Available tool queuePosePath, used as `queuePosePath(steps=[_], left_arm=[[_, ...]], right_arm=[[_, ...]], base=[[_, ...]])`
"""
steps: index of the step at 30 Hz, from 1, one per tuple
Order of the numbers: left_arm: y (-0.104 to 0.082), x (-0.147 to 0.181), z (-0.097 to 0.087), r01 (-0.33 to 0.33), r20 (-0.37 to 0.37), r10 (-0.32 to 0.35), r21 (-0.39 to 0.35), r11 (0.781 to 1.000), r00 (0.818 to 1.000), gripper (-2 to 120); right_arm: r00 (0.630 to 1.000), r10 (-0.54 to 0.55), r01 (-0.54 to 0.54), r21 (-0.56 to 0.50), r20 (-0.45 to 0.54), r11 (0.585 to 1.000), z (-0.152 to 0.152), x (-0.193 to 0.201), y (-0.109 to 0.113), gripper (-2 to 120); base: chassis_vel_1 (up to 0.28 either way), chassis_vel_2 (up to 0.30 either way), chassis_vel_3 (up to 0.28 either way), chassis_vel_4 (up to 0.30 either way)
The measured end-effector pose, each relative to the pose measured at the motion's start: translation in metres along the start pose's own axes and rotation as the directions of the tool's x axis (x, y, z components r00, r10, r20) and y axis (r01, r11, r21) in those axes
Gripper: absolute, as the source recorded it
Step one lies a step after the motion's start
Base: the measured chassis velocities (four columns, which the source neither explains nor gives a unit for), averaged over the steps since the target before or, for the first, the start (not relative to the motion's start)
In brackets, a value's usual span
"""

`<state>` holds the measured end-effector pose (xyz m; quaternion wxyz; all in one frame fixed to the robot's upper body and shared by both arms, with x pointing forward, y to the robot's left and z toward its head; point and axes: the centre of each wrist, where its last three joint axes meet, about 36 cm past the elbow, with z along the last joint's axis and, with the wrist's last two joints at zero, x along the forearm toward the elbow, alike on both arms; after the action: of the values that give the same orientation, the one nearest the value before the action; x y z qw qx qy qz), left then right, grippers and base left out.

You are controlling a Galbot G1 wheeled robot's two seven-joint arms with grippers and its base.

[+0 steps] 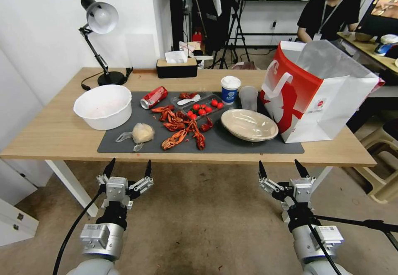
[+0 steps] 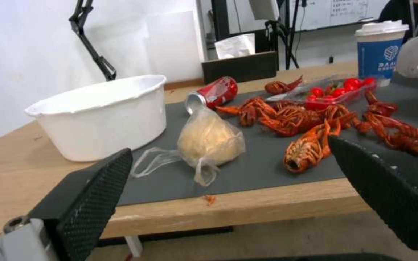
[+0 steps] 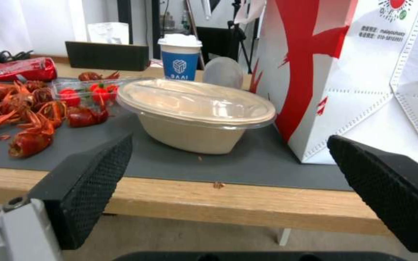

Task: Pick up the trash from the table and place it into the takeout bag.

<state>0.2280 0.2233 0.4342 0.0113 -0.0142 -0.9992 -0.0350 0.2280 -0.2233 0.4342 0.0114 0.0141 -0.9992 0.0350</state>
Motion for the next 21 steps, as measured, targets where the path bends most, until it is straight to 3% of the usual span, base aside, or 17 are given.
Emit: queuePosePath(steps=[18, 20, 21], left_arm=[[-0.001, 0.000, -0.002, 0.002, -0.007, -0.002, 0.013, 1.000, 1.000, 100], [-0.005, 0.001, -0.008, 0.006, -0.024, -0.005, 0.046, 0.999, 1.000, 100], [-0.011, 0.003, -0.017, 0.011, -0.051, -0.006, 0.100, 0.995, 0.999, 100]], right_arm=[[1.000, -0.005, 0.005, -0.004, -0.009, 1.000, -0.001, 0.000, 0.000, 100], [1.000, -0.011, 0.011, -0.010, -0.020, 1.000, -0.002, 0.000, -0.001, 100], [0.998, -0.035, 0.033, -0.025, -0.058, 0.999, -0.006, 0.002, -0.004, 100]], base=[[0.000, 0.000, 0.000, 0.000], [0.000, 0.000, 0.000, 0.000], [0.000, 0.000, 0.000, 0.000]])
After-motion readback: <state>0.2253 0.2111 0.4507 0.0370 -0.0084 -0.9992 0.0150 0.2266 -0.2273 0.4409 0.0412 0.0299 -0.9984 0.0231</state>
